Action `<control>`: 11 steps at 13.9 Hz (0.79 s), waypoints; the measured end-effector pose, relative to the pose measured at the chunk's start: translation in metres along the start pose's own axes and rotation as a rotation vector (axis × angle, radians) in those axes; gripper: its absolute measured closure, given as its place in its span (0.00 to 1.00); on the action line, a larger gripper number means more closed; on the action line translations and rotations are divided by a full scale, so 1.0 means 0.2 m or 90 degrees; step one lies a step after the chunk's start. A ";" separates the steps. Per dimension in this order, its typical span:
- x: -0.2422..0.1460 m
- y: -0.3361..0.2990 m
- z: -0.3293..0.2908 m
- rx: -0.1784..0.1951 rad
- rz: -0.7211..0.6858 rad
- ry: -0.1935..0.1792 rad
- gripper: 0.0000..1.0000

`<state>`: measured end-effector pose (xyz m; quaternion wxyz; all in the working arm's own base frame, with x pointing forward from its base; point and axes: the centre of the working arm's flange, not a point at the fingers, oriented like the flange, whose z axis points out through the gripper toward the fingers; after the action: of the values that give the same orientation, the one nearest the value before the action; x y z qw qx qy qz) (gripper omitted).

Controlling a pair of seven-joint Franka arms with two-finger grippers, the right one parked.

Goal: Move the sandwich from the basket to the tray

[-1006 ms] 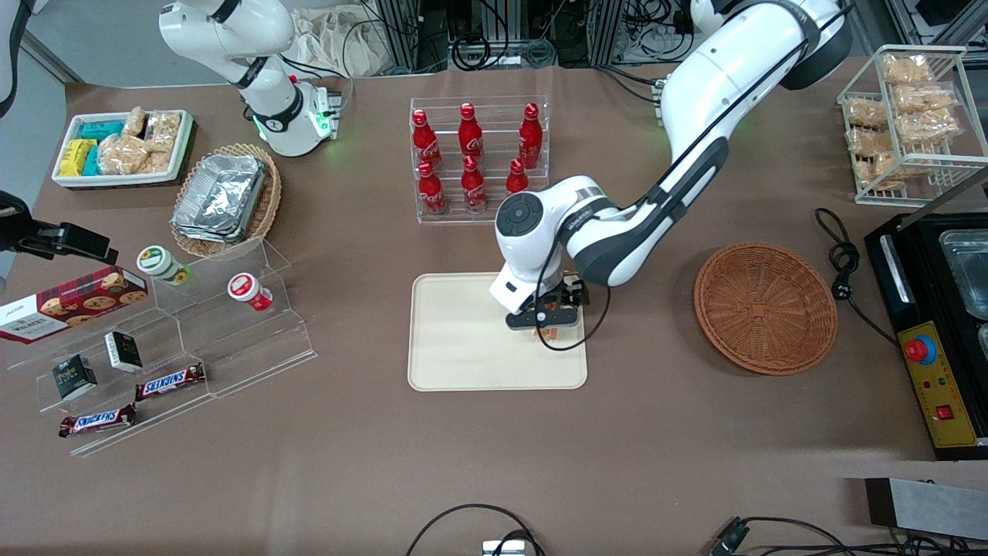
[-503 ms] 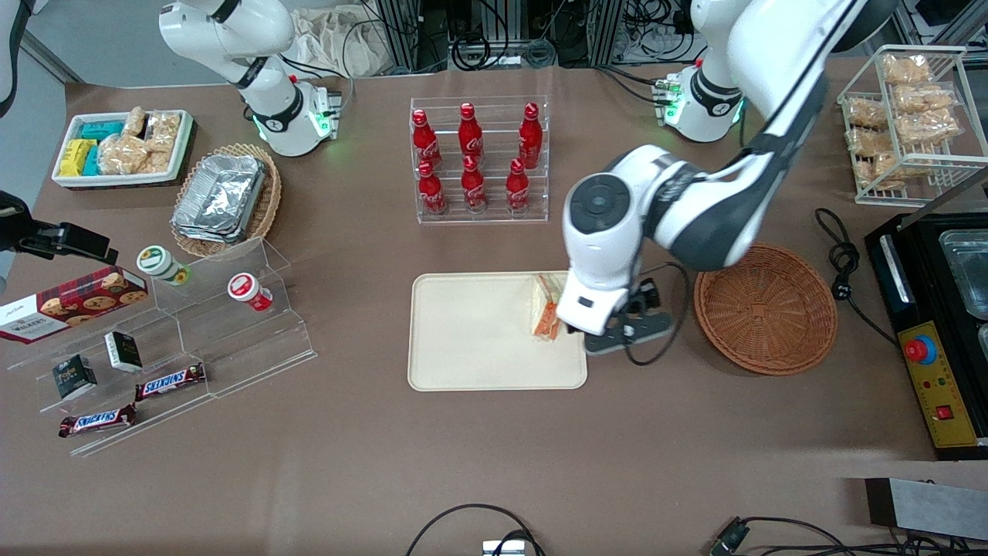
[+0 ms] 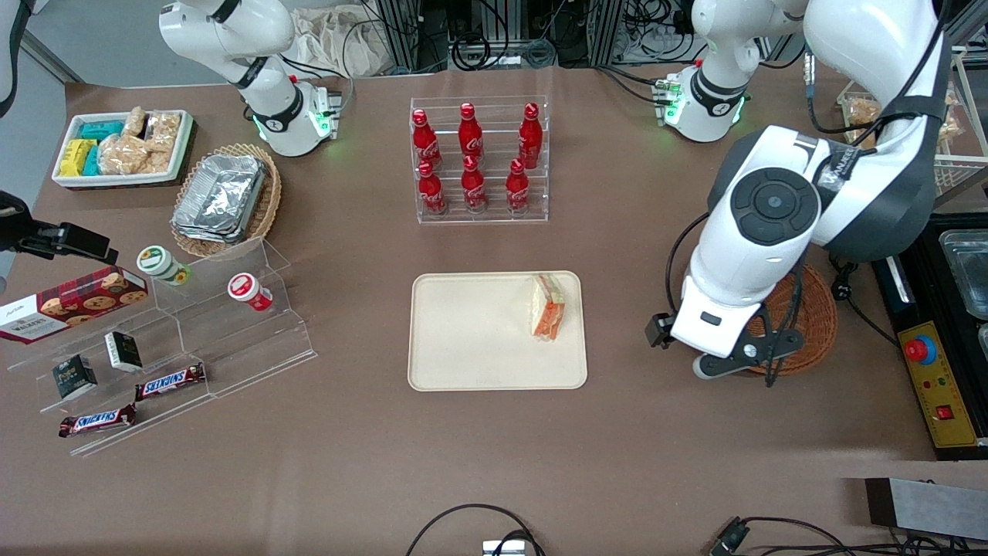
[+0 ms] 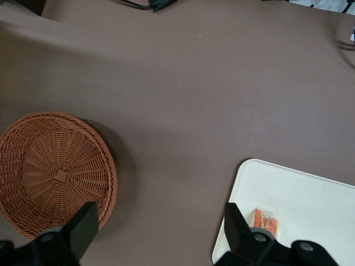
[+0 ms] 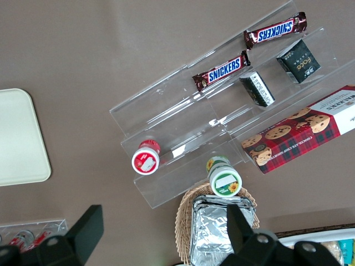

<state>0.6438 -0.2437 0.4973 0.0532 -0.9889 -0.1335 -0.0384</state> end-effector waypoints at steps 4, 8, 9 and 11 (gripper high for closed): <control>0.09 -0.21 -0.06 -0.033 0.063 -0.027 0.00; 0.20 -0.62 -0.17 -0.059 0.143 -0.029 0.00; 0.20 -0.68 -0.19 -0.057 0.157 -0.026 0.00; 0.16 -0.72 -0.22 -0.050 0.178 -0.015 0.00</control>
<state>0.6334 -0.1017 0.5572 0.0175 -0.9995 0.0068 -0.0241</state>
